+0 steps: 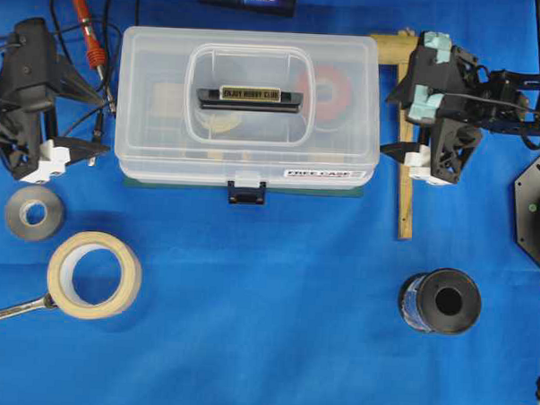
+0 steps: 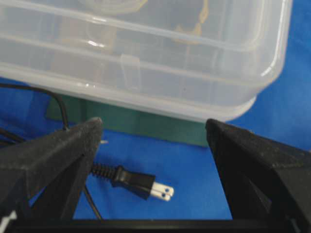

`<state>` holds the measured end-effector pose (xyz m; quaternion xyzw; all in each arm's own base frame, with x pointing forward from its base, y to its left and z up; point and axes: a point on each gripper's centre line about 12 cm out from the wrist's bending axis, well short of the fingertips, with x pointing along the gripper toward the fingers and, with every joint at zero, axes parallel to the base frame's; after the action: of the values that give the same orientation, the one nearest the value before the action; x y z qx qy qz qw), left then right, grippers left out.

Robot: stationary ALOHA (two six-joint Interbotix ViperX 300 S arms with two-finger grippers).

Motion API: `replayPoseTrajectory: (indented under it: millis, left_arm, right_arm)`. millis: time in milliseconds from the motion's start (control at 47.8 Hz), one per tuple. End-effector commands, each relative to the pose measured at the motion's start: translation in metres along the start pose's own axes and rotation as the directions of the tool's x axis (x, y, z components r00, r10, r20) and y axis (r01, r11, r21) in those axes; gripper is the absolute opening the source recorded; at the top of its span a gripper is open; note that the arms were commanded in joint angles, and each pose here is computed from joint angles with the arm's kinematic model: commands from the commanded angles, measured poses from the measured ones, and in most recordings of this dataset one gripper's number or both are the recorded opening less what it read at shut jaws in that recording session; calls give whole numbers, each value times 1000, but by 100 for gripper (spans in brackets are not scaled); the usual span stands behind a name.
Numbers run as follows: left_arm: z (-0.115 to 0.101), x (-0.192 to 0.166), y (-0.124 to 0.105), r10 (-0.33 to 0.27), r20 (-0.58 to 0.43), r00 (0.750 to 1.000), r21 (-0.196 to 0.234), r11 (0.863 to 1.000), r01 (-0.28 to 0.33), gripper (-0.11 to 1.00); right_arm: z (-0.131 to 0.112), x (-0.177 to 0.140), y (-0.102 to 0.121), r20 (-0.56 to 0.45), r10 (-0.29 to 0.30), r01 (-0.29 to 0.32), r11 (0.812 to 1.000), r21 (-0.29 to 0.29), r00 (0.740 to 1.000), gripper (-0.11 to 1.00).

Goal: Open the tool box with both arms.
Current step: 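Move both grippers to the lid's back corners and grip the lid edge, then lift the lid with both grippers and swing it back past vertical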

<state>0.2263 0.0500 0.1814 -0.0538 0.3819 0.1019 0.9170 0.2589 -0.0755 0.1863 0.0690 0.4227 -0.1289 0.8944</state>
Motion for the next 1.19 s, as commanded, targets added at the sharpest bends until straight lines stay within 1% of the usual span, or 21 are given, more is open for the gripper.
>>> replayPoseTrajectory:
  millis: [0, 167, 335, 565, 774, 941, 1171]
  left_arm:
    - [16, 1, 1, 2, 37, 999, -2, 1000, -2, 92]
    - [24, 8, 1, 3, 46, 999, -1, 1000, -3, 92]
    - [28, 14, 1, 3, 29, 1000, 1, 1000, -3, 92]
    - [31, 12, 0, 3, 41, 999, -4, 1000, -3, 92]
    - [37, -1, 0, 1, 63, 998, -3, 1000, -1, 92]
    - [46, -14, 0, 0, 118, 993, -1, 1000, 0, 92]
    - [53, -25, 9, 29, 162, 986, -25, 999, -25, 92]
  right_arm:
    - [13, -2, 0, 34, -2, 2, 1000, -5, 999, 86]
    - [17, 1, 0, 35, -1, 1, 1000, -6, 999, 86]
    - [21, 2, 0, 49, -1, 1, 1000, -6, 999, 86]
    - [24, 1, 0, 55, -1, 1, 1000, -3, 998, 86]
    - [37, -11, 0, 106, 1, 0, 1000, -2, 994, 86]
    - [44, -24, 1, 154, 1, -1, 1000, -2, 988, 86]
    - [52, -43, -3, 224, -12, 13, 1000, -3, 975, 86]
